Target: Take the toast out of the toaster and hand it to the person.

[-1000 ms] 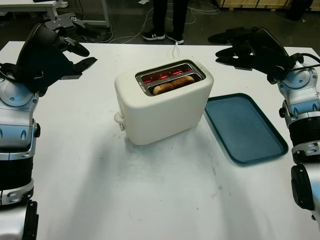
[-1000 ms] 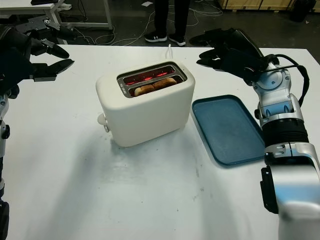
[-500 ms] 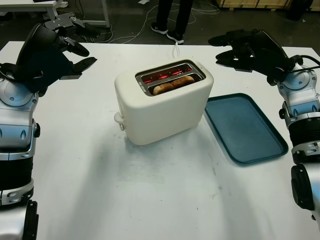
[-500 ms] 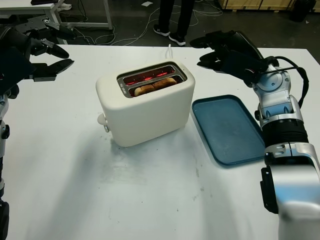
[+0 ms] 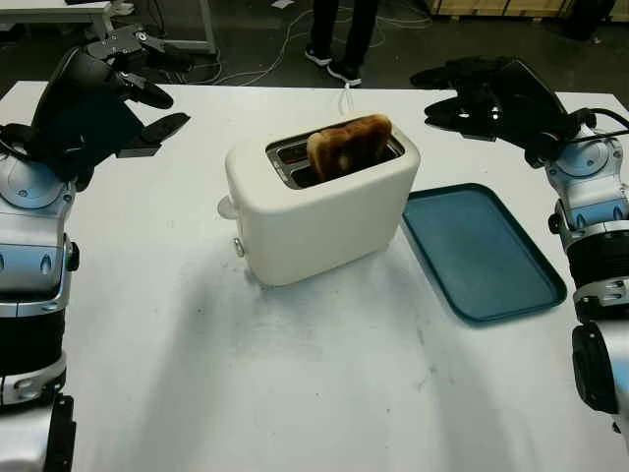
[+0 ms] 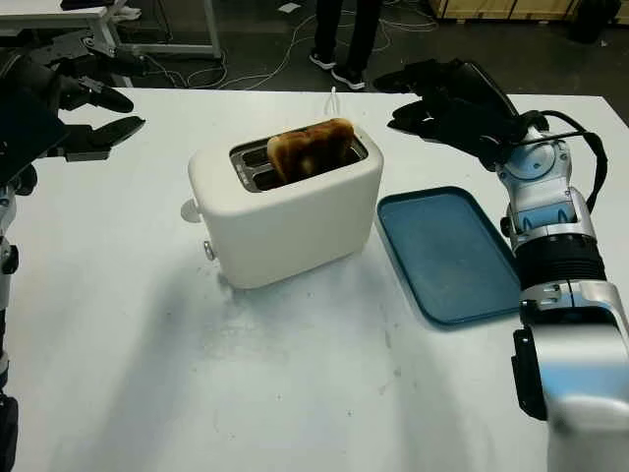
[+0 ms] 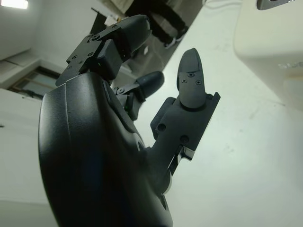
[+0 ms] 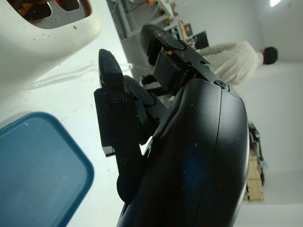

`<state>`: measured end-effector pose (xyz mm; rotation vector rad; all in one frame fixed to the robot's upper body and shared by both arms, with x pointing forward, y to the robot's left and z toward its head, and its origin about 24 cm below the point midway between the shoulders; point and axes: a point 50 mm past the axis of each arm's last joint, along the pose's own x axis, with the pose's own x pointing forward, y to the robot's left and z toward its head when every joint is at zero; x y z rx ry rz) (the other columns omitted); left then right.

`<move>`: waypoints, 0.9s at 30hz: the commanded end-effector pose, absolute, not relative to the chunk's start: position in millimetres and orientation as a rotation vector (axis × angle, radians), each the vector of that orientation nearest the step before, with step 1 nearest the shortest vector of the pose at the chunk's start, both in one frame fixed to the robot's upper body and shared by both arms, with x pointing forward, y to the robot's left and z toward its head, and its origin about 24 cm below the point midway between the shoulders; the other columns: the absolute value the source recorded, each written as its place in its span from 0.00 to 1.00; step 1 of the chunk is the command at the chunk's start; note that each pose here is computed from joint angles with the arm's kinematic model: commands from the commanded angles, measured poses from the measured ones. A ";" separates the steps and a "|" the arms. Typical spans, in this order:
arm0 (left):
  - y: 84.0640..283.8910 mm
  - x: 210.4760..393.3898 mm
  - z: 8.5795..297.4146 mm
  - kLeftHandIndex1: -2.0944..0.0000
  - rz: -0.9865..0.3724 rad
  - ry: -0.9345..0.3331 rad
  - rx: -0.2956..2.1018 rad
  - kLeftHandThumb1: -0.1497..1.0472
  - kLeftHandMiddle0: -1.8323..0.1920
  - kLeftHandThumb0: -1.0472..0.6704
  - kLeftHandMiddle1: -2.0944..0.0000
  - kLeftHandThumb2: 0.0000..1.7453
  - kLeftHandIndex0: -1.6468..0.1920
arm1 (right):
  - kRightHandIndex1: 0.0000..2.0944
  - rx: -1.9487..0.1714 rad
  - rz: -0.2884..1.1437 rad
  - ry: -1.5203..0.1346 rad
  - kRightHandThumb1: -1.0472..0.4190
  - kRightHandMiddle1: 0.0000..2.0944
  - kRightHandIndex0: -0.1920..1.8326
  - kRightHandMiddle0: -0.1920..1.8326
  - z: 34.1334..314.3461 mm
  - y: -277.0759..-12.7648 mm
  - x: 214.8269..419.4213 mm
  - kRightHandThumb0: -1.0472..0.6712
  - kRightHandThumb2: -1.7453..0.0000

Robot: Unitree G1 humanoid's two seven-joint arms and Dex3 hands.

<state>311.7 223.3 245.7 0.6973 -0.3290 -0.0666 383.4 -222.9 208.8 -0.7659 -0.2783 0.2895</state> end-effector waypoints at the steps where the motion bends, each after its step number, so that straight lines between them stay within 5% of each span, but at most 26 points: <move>1: 224.0 311.6 244.4 0.60 -0.068 -0.328 0.715 0.67 0.73 0.52 0.47 0.31 0.69 | 0.01 -0.753 0.286 -0.287 0.09 0.00 0.54 0.46 209.2 -221.8 384.1 0.46 0.96; 8: 223.4 311.0 244.7 0.60 -0.066 -0.325 0.707 0.68 0.73 0.53 0.47 0.31 0.69 | 0.00 -0.733 0.280 -0.370 0.11 0.00 0.49 0.45 230.3 -219.4 381.9 0.46 0.99; 14: 223.6 311.2 243.7 0.60 -0.064 -0.324 0.691 0.68 0.74 0.52 0.47 0.30 0.69 | 0.00 -0.655 0.285 -0.522 0.20 0.00 0.49 0.45 276.7 -208.3 372.4 0.45 1.00; 18: 222.8 310.6 244.3 0.61 -0.060 -0.323 0.694 0.68 0.75 0.53 0.47 0.30 0.70 | 0.02 -0.629 0.343 -0.621 0.25 0.01 0.50 0.47 300.1 -193.0 365.2 0.35 1.00; 27: 223.7 311.1 244.8 0.60 -0.067 -0.331 0.714 0.67 0.74 0.51 0.47 0.31 0.69 | 0.01 -0.721 0.546 -0.567 0.28 0.01 0.46 0.45 290.7 -158.1 367.1 0.26 1.00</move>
